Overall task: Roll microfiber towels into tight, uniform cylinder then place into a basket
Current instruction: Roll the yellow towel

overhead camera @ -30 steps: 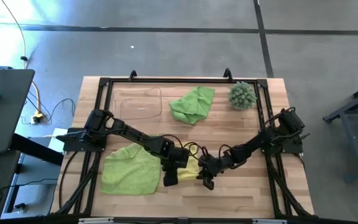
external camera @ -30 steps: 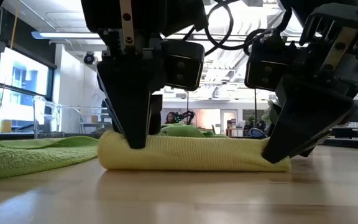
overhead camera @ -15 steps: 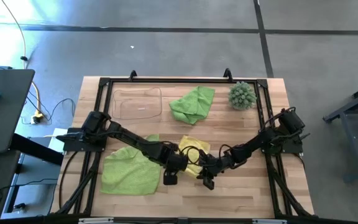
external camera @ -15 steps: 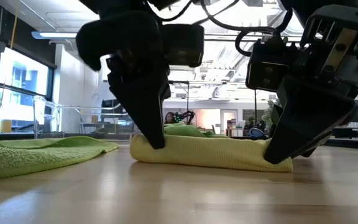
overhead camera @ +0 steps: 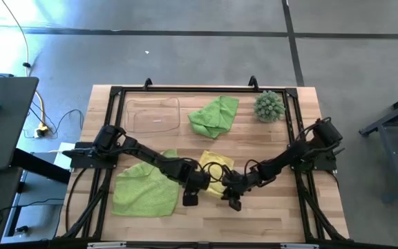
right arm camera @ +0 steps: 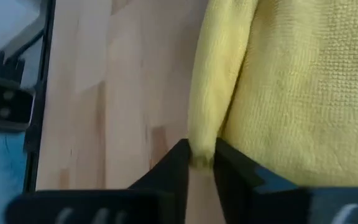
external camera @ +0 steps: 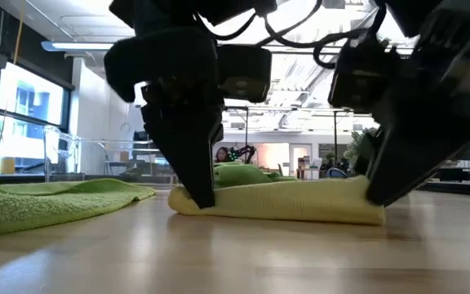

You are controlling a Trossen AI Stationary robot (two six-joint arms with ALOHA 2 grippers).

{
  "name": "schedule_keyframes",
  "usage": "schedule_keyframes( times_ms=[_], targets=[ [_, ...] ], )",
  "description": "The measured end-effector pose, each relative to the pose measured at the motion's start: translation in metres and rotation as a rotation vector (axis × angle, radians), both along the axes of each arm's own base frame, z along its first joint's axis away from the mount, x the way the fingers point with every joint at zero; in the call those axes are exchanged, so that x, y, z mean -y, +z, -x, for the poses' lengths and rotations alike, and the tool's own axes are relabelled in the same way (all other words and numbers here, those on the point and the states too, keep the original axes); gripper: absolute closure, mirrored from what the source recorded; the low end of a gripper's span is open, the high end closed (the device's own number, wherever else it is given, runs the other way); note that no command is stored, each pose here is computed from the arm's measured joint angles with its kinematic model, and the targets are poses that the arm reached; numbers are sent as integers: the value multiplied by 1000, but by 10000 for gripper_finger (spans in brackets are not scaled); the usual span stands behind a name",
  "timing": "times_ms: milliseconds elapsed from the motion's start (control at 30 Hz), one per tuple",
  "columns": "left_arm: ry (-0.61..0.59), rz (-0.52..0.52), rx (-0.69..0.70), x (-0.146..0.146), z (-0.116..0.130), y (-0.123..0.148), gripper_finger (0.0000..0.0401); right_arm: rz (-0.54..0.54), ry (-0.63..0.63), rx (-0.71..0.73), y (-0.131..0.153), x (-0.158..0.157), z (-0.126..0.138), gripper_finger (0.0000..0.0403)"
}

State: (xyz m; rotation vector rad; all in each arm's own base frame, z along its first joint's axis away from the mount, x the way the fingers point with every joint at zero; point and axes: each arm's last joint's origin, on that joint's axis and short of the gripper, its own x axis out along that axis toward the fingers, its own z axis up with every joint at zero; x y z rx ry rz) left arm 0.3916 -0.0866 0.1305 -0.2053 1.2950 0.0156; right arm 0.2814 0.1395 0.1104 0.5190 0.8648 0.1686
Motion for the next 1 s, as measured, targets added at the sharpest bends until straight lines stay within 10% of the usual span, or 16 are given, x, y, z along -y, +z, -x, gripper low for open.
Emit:
schedule_keyframes(
  times_ms=[233,533,1000],
  targets=[
    [46,244,-78,7,2,-1,394,28,111,59,32,-3,12,266],
    [97,268,-84,7,1,-2,394,614,305,486,45,-51,32,263],
    [118,265,-75,7,0,-3,394,653,368,556,17,-71,15,263]
  ],
)
